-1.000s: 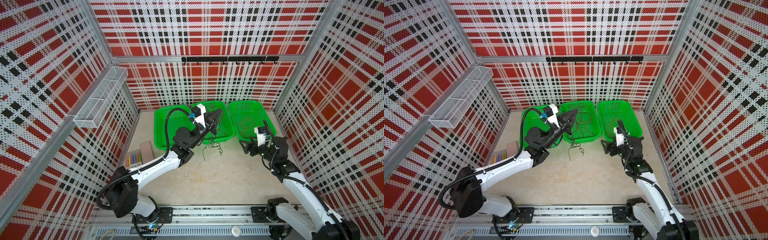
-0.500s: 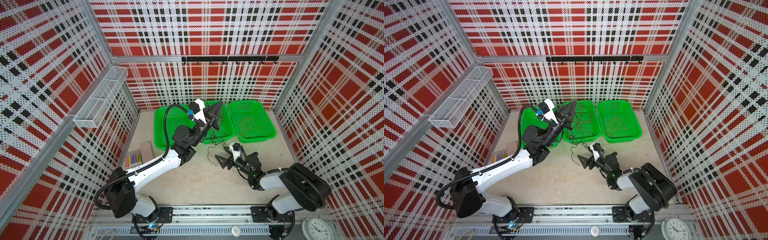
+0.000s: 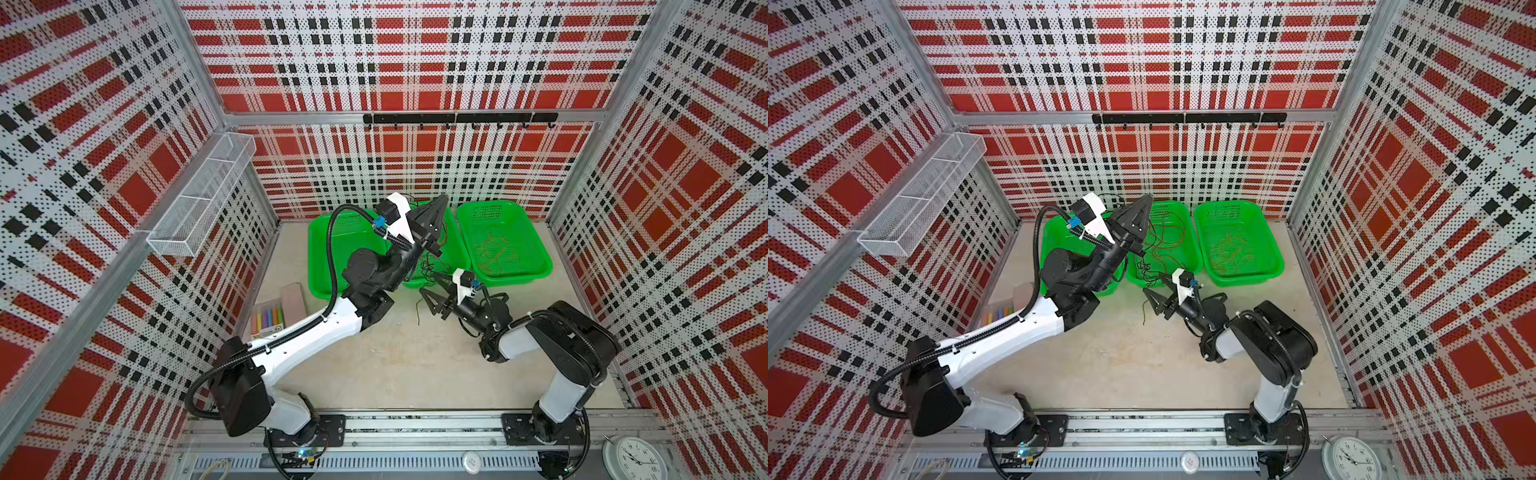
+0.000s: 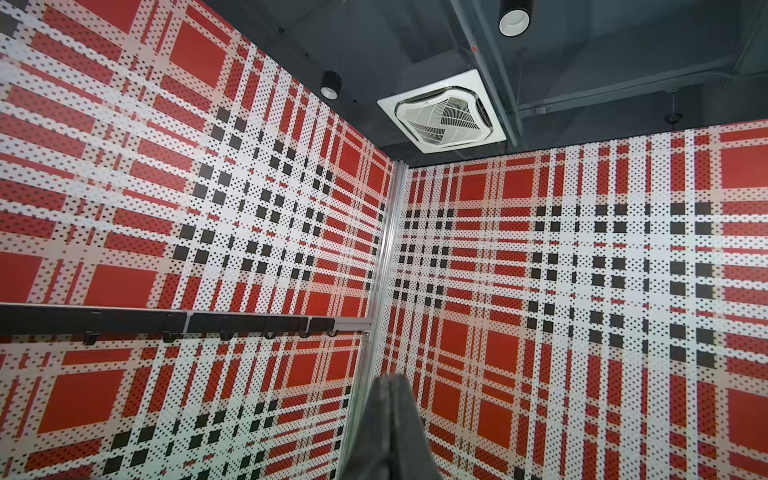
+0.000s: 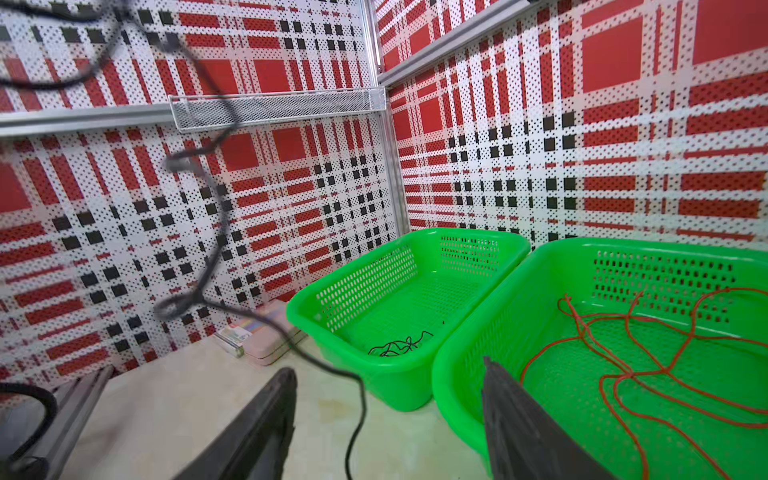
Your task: Untangle the cables
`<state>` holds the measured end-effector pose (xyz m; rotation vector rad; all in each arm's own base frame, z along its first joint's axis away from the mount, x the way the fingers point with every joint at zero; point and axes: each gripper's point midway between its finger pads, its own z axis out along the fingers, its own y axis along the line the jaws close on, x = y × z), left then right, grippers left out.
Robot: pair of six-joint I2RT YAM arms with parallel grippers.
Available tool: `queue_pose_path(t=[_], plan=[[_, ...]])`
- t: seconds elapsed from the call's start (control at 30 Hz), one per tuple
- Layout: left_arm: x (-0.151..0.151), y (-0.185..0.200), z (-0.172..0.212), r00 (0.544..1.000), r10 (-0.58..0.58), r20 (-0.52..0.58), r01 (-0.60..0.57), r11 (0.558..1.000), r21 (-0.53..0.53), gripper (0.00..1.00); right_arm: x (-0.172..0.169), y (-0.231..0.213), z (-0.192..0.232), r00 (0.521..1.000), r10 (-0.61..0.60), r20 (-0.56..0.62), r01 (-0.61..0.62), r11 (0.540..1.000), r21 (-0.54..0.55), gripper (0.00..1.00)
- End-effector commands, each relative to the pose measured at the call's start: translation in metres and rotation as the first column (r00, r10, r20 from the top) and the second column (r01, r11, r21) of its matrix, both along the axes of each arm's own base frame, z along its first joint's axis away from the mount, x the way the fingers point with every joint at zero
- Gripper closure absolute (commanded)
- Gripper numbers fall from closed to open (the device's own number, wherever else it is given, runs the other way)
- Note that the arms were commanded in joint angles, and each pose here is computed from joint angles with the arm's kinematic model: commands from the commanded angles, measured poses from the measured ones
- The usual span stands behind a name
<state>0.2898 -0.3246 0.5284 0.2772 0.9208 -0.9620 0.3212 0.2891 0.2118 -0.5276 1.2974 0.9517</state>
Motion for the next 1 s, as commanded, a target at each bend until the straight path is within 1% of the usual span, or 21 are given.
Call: queue_pose_path(t=[0.0, 0.1, 0.23, 0.3, 0.33, 0.43, 0.5, 0.53, 0.57, 0.6, 0.63, 0.67, 0.73, 0.77, 0.8, 0.97], plan=[[-0.008, 0.006, 0.018, 1.000, 0.005, 0.027, -0.004, 1.000, -0.025, 1.00, -0.003, 0.006, 0.026, 0.997, 0.037, 0.064, -0.043, 0.995, 0.087, 0.42], [-0.009, 0.009, 0.021, 1.000, 0.005, 0.023, -0.004, 0.999, -0.039, 1.00, 0.003, 0.007, 0.029, 0.998, 0.032, 0.056, -0.038, 0.994, 0.106, 0.63], [-0.009, 0.018, 0.026, 0.999, 0.041, 0.029, -0.040, 0.998, -0.047, 1.00, 0.008, -0.002, 0.026, 1.000, 0.019, 0.008, -0.020, 0.991, 0.130, 0.91], [-0.008, 0.026, 0.029, 0.998, 0.062, 0.032, -0.060, 0.997, -0.047, 1.00, 0.012, -0.020, 0.024, 0.999, -0.014, -0.048, 0.022, 0.987, 0.162, 0.98], [-0.006, 0.031, 0.030, 0.997, 0.075, 0.030, -0.073, 0.996, -0.053, 1.00, 0.015, -0.031, 0.023, 0.996, -0.032, -0.077, 0.045, 0.983, 0.178, 1.00], [0.002, 0.050, 0.036, 0.994, 0.109, 0.032, -0.107, 0.992, -0.063, 1.00, 0.015, -0.071, 0.018, 0.979, -0.100, -0.179, 0.141, 0.962, 0.233, 1.00], [0.010, 0.064, 0.039, 0.989, 0.146, 0.034, -0.143, 0.988, -0.061, 1.00, 0.010, -0.096, 0.013, 0.960, -0.159, -0.229, 0.212, 0.950, 0.231, 1.00], [0.013, 0.071, 0.041, 0.986, 0.160, 0.037, -0.157, 0.985, -0.065, 1.00, 0.008, -0.107, 0.010, 0.947, -0.188, -0.259, 0.246, 0.945, 0.214, 1.00], [0.018, 0.079, 0.042, 0.983, 0.179, 0.040, -0.176, 0.982, -0.066, 1.00, 0.008, -0.116, 0.001, 0.926, -0.223, -0.306, 0.284, 0.944, 0.170, 1.00], [0.021, 0.086, 0.043, 0.979, 0.198, 0.041, -0.194, 0.979, -0.069, 1.00, 0.008, -0.121, -0.002, 0.910, -0.255, -0.326, 0.311, 0.941, 0.131, 1.00], [0.026, 0.094, 0.044, 0.976, 0.215, 0.045, -0.212, 0.975, -0.069, 1.00, 0.009, -0.126, -0.013, 0.881, -0.301, -0.364, 0.340, 0.939, 0.048, 1.00], [0.029, 0.103, 0.045, 0.971, 0.234, 0.049, -0.230, 0.971, -0.070, 1.00, 0.009, -0.131, -0.020, 0.854, -0.358, -0.377, 0.368, 0.929, -0.048, 1.00], [0.037, 0.117, 0.044, 0.964, 0.263, 0.048, -0.259, 0.963, -0.070, 1.00, 0.007, -0.147, -0.027, 0.802, -0.460, -0.381, 0.421, 0.888, -0.184, 1.00], [0.041, 0.123, 0.044, 0.960, 0.275, 0.052, -0.271, 0.960, -0.066, 1.00, 0.005, -0.156, -0.029, 0.784, -0.496, -0.374, 0.440, 0.868, -0.229, 1.00], [0.043, 0.129, 0.044, 0.956, 0.289, 0.054, -0.285, 0.956, -0.067, 1.00, 0.003, -0.164, -0.032, 0.766, -0.516, -0.383, 0.451, 0.856, -0.252, 1.00], [0.057, 0.161, 0.041, 0.933, 0.356, 0.051, -0.352, 0.934, -0.067, 1.00, -0.008, -0.212, -0.062, 0.643, -0.608, -0.466, 0.505, 0.794, -0.339, 1.00]])
